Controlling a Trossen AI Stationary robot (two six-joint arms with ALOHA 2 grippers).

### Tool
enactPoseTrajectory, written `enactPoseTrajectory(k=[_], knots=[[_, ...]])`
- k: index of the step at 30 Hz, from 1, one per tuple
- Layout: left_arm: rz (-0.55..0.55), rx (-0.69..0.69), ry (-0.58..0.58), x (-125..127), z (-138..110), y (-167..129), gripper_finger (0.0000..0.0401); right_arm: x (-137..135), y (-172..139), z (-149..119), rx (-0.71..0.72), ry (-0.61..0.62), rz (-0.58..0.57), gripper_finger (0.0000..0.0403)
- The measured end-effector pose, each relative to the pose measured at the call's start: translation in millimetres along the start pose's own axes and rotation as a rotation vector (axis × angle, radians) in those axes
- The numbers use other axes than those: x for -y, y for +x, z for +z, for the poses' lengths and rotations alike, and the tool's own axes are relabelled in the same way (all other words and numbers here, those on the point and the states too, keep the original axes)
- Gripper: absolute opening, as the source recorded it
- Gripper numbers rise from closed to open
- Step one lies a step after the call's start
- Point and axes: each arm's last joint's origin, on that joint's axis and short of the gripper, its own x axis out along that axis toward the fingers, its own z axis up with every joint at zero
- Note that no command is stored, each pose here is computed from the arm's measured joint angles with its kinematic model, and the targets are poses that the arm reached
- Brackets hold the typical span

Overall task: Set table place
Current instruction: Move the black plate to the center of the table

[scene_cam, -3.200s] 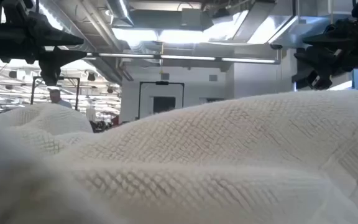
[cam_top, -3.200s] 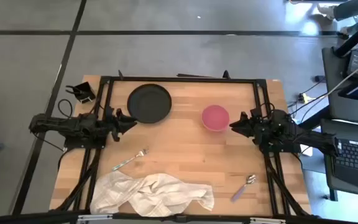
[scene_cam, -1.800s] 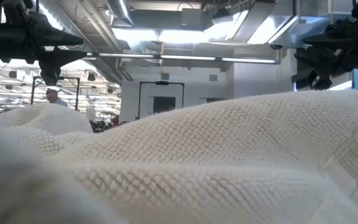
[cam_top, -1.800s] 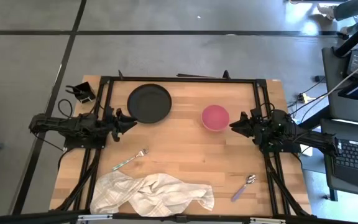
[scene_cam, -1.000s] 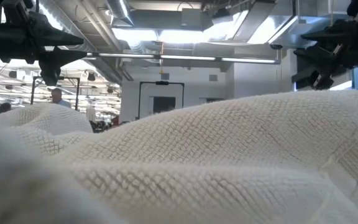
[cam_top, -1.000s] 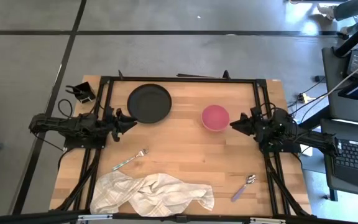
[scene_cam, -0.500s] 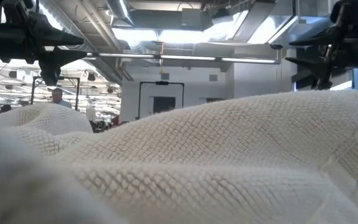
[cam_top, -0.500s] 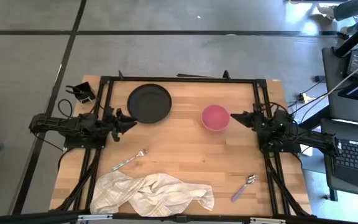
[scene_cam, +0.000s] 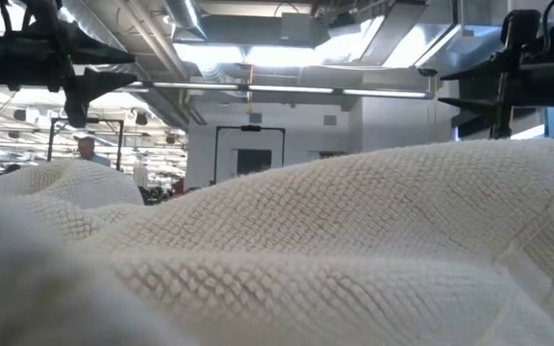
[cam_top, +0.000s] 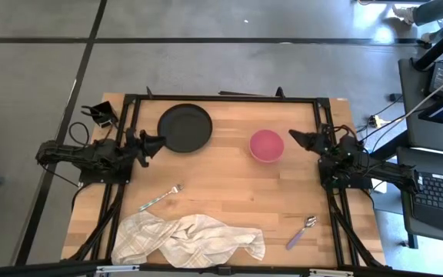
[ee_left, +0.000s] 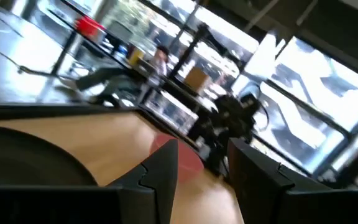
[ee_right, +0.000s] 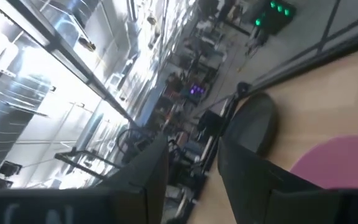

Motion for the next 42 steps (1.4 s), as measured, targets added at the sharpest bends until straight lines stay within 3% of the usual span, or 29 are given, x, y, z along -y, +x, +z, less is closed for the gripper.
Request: enactPoseTrajectory(k=[6,11,15,22,27,31,34,38,42], knots=[[0.009,0.054,-0.082,2.1,5.6,-0.2,0.0133,-7.8,-0.5,6.0,0.095,-0.024,0.06,0.0142],[-0.153,0.011,-0.096,18.3,24.1,-2.0,0.0133,-18.1,-2.5,12.4,0.173,-0.022,0.157,0.0142],[-0.245,0.033,0.02,41.9,61.8,-6.8,0.0132,-27.6,-6.1,19.9,0.282,-0.002,0.238,0.0142],[-0.133,-0.242,0.295,77.9,105.7,4.1,0.0123,-44.3,-12.4,30.6,0.407,0.033,0.408,0.0142],[-0.097,-0.368,0.49,110.2,117.3,42.9,0.0134,-61.5,-6.3,37.5,0.402,-0.011,0.414,0.0142],[-0.037,-0.488,0.638,125.3,108.4,81.8,0.0149,-84.5,4.8,43.7,0.335,-0.099,0.45,0.0142],[0.068,-0.557,0.647,122.3,96.9,108.9,0.0159,-109.5,14.6,49.2,0.236,-0.181,0.543,0.0142],[0.166,-0.614,0.536,112.5,85.6,138.4,0.0168,-147.6,25.4,62.0,0.203,-0.361,0.637,0.0142],[0.263,-0.626,0.414,103.3,79.0,158.7,0.0167,-171.4,39.4,69.2,0.094,-0.561,0.55,0.0142]])
